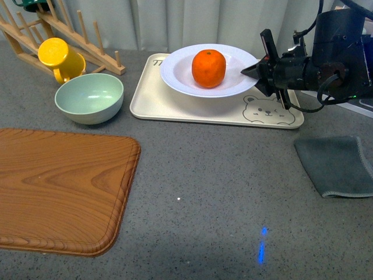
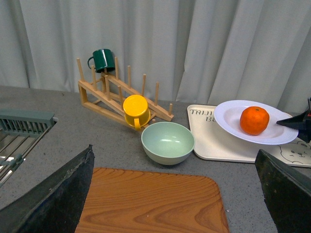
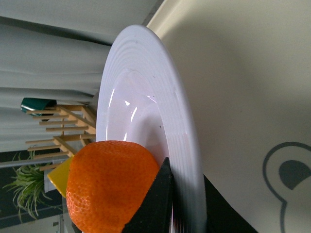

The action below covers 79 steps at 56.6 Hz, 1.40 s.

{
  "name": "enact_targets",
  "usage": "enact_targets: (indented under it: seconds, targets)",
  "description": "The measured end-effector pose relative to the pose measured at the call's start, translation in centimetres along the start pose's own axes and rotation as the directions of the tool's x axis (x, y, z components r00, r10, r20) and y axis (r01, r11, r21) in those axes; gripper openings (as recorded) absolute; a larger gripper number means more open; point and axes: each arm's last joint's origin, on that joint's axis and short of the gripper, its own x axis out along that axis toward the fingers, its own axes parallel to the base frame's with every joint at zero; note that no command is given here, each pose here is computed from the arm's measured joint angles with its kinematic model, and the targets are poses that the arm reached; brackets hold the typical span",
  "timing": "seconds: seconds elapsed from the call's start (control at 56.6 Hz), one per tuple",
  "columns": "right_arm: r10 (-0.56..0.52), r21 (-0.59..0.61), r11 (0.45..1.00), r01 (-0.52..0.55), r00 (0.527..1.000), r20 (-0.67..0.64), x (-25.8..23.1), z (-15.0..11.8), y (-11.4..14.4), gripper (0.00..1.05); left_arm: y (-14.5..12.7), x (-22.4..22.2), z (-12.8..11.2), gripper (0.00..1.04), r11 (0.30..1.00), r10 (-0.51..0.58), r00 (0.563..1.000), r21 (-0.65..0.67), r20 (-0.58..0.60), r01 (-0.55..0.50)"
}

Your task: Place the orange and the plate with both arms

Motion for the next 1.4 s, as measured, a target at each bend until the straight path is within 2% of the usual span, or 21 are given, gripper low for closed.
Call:
enact_targets:
  seconds: [0.124, 0.265, 0.353, 0.495, 0.654, 0.848, 1.043, 1.184, 1.396]
  targets:
    - [-0.038, 0.003, 0.999, 0.038, 0.999, 0.002, 0.0, 0.2, -0.3, 0.30, 0.0, 0.0, 0.0, 0.98, 1.000, 0.000, 1.000, 0.000, 0.000, 0.000]
    - [-0.068, -0.008, 0.998, 0.068, 0.998, 0.005, -0.4, 0.2, -1.0, 0.62, 0.0, 0.0, 0.0, 0.98, 1.000, 0.000, 1.000, 0.000, 0.000, 0.000]
    - [-0.084, -0.024, 0.996, 0.085, 0.996, 0.012, -0.8, -0.1, -1.0, 0.75, 0.0, 0.0, 0.0, 0.98, 1.000, 0.000, 1.000, 0.000, 0.000, 0.000]
    - [-0.105, -0.088, 0.990, 0.109, 0.993, 0.048, -2.1, -0.1, 0.4, 0.97, 0.0, 0.0, 0.0, 0.98, 1.000, 0.000, 1.000, 0.000, 0.000, 0.000]
    - [-0.113, -0.194, 0.972, 0.135, 0.986, 0.123, -4.3, 0.0, 3.2, 0.96, 0.0, 0.0, 0.0, 0.98, 1.000, 0.000, 1.000, 0.000, 0.000, 0.000]
    - [-0.160, -0.356, 0.901, 0.248, 0.953, 0.256, -7.6, -1.0, 6.2, 0.96, 0.0, 0.0, 0.0, 0.98, 1.000, 0.000, 1.000, 0.000, 0.000, 0.000]
    - [-0.166, -0.476, 0.815, 0.330, 0.921, 0.353, -12.6, -4.2, 8.2, 0.96, 0.0, 0.0, 0.0, 0.98, 1.000, 0.000, 1.000, 0.000, 0.000, 0.000]
    - [-0.149, -0.554, 0.727, 0.406, 0.881, 0.450, -16.5, -6.8, 9.6, 0.96, 0.0, 0.0, 0.0, 0.98, 1.000, 0.000, 1.000, 0.000, 0.000, 0.000]
    - [-0.170, -0.569, 0.591, 0.572, 0.777, 0.606, -22.9, -11.1, 9.8, 0.96, 0.0, 0.0, 0.0, 0.98, 1.000, 0.000, 1.000, 0.000, 0.000, 0.000]
